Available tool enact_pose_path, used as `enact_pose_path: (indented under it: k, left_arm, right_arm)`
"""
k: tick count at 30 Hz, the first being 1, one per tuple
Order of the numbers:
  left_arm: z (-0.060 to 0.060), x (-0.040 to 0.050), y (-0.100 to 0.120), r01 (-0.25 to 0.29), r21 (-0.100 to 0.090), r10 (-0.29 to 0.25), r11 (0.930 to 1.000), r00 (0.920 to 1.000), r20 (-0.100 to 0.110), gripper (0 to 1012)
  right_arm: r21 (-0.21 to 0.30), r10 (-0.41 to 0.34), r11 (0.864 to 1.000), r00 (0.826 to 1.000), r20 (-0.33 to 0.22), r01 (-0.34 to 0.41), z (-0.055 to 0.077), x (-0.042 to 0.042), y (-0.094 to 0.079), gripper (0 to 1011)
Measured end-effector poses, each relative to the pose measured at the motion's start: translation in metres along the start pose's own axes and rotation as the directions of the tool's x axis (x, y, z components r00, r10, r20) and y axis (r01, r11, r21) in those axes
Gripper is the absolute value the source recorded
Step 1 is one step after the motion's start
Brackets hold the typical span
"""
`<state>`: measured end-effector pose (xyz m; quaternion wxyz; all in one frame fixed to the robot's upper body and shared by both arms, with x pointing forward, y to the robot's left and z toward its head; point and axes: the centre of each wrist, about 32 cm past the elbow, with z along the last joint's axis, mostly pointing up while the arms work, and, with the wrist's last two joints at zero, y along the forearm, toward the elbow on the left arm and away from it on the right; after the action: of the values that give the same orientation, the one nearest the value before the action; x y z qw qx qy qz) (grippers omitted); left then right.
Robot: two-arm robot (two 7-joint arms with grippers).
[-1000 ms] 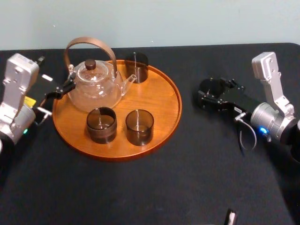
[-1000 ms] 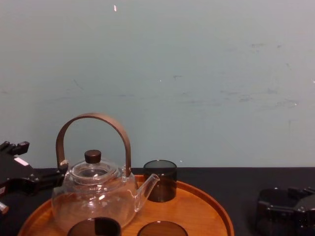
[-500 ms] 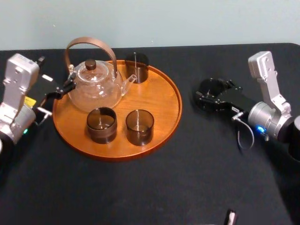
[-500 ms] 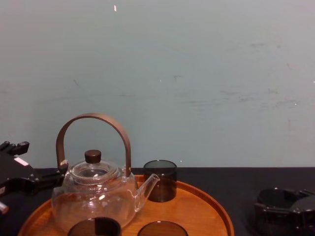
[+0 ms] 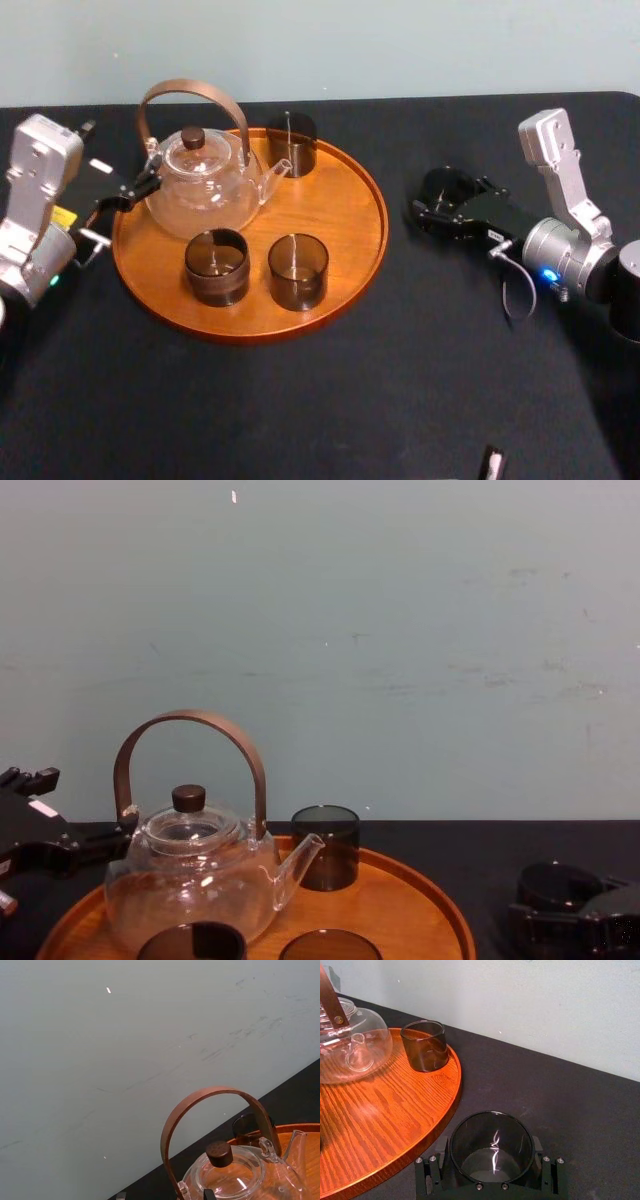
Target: Pick up the glass from the table and place it on the tray.
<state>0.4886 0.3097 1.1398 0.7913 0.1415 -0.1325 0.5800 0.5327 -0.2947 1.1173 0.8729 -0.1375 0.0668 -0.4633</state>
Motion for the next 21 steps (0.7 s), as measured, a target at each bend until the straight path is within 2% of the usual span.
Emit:
enact_pose_path:
  k: [10, 14, 21]
  left_arm:
    - [0.0000, 0.0000, 0.0000, 0.000, 0.000, 0.000, 1.0000, 1.0000, 0.000, 1001]
    - [0.0000, 0.0000, 0.0000, 0.000, 0.000, 0.000, 1.0000, 1.0000, 0.000, 1001]
    - [0.0000, 0.0000, 0.0000, 0.000, 0.000, 0.000, 1.0000, 1.0000, 0.000, 1001]
  right_arm:
    - [0.002, -0.002, 1.000, 1.000, 0.000, 0.002, 0.0002, 0.0005, -0.0003, 1002]
    - [0.003, -0.002, 1.000, 1.000, 0.000, 0.002, 0.0002, 0.0006, -0.0004, 920]
    - [0.004, -0.003, 1.000, 1.000, 0.000, 0.003, 0.0002, 0.0007, -0.0005, 905]
